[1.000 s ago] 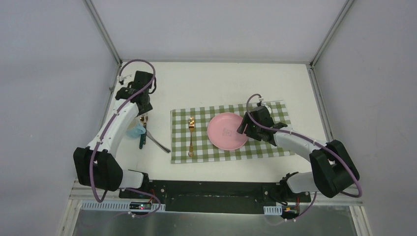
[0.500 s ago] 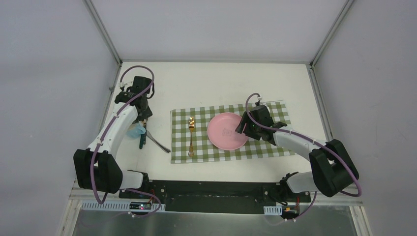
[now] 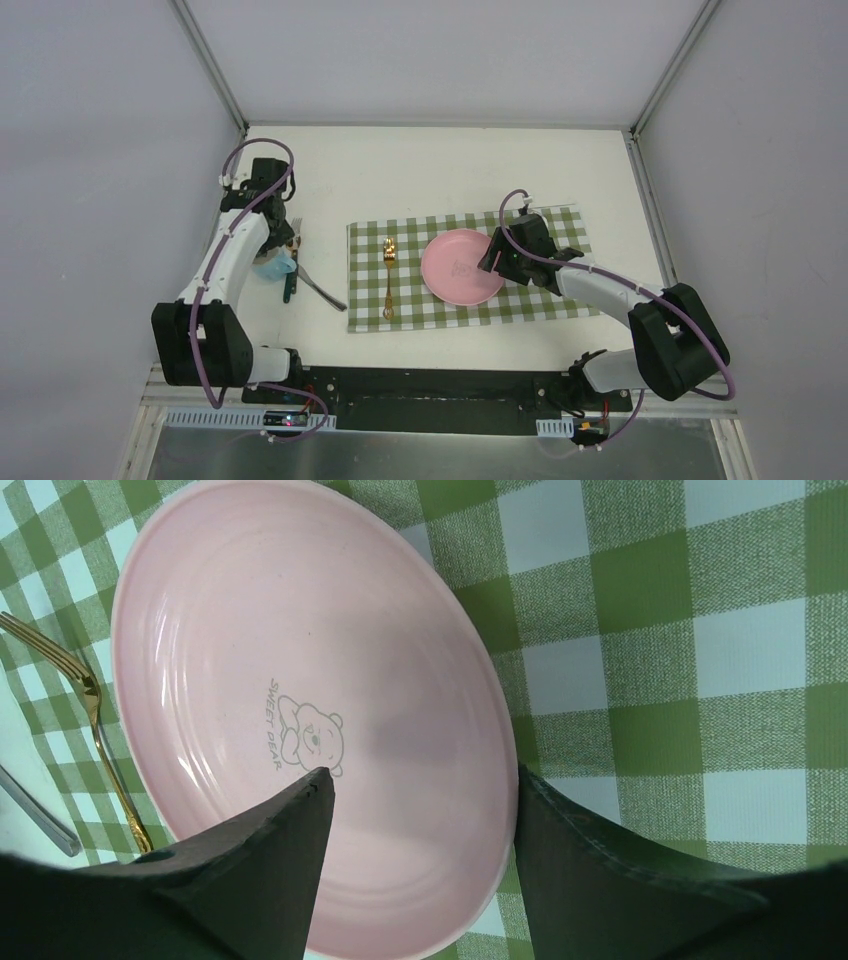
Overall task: Set the dinner table for one person
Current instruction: Place the plate on the napkin.
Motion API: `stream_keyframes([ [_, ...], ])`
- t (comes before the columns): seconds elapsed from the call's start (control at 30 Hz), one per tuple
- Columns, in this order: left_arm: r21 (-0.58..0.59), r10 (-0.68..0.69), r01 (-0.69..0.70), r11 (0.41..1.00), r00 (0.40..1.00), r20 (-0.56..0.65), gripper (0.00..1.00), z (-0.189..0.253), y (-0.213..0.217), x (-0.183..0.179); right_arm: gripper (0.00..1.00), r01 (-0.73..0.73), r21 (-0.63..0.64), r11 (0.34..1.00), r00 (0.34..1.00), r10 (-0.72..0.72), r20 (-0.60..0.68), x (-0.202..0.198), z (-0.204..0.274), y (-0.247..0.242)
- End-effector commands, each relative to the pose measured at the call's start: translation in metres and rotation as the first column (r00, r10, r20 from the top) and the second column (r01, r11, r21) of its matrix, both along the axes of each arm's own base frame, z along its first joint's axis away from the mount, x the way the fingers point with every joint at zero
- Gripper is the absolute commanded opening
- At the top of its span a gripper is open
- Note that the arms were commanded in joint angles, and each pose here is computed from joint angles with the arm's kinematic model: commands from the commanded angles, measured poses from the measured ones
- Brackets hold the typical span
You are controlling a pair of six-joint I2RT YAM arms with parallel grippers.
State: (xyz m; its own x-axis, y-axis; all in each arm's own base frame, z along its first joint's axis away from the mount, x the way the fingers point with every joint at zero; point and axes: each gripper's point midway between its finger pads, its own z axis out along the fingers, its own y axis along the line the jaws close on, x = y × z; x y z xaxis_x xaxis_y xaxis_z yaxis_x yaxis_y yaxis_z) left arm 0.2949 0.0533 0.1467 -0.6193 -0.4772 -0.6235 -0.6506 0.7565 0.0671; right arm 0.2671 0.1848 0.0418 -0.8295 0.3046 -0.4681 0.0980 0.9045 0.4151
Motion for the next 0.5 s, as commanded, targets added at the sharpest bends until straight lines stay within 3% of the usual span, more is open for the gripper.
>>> stream_keyframes([
  [0.0, -0.048, 0.009, -0.008, 0.999, 1.0, 0.009, 0.42, -0.014, -0.004, 0.009, 0.67, -0.022, 0.039, 0.999, 0.997, 0.019, 0.072, 0.013, 0.018, 0.011],
  [0.4, -0.067, 0.006, -0.011, 0.998, 0.998, -0.068, 0.4, -0.056, -0.007, 0.02, 0.67, -0.025, 0.042, 0.999, 0.997, 0.021, 0.08, 0.011, 0.022, 0.009],
  [0.43, -0.066, 0.004, -0.009, 0.998, 0.998, -0.067, 0.3, -0.055, -0.007, 0.02, 0.67, -0.025, 0.043, 0.999, 0.996, 0.021, 0.082, 0.01, 0.022, 0.009],
  [0.47, -0.066, 0.001, -0.006, 0.998, 0.998, -0.065, 0.13, -0.055, -0.007, 0.021, 0.67, -0.025, 0.043, 0.999, 0.996, 0.021, 0.082, 0.011, 0.023, 0.009],
])
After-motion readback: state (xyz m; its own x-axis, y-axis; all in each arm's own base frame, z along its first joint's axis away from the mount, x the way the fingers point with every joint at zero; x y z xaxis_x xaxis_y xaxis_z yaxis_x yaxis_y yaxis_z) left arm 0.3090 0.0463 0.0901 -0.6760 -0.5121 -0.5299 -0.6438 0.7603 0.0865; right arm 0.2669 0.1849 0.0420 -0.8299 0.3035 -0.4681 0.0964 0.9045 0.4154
